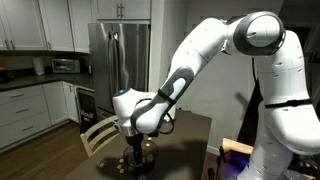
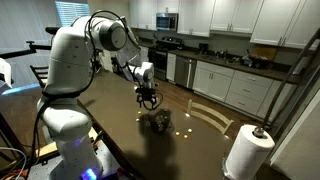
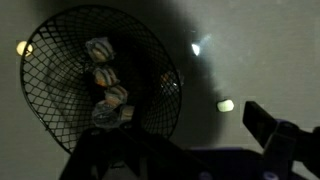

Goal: Put the plastic wrapper in the basket then put 3 the yellow objects in the basket, then put a plastic wrapper in the basket

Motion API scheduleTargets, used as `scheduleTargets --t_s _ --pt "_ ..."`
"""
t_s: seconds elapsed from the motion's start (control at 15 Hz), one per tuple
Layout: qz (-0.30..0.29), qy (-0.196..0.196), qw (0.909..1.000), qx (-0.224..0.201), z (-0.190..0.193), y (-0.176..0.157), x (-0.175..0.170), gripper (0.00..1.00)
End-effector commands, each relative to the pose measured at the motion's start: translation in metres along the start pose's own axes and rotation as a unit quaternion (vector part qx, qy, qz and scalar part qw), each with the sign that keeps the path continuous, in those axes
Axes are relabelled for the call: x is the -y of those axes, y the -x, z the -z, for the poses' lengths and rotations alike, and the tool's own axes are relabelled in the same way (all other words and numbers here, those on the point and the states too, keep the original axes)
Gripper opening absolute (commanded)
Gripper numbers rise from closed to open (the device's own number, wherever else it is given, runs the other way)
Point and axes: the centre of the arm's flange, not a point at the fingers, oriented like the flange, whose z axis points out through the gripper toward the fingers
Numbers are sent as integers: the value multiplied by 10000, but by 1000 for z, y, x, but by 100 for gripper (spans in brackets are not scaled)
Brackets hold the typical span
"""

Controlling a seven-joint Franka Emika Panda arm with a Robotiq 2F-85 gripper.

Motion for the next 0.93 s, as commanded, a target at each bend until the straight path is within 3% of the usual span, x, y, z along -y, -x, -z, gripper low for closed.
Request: scheduleTargets --t_s 0.0,0.47,0.87 --pt "384 -176 9990 177 -6 -4 11 100" --pt "286 -78 9995 63 -14 -4 13 100" --pt "428 -530 9974 -248 -43 -25 26 100"
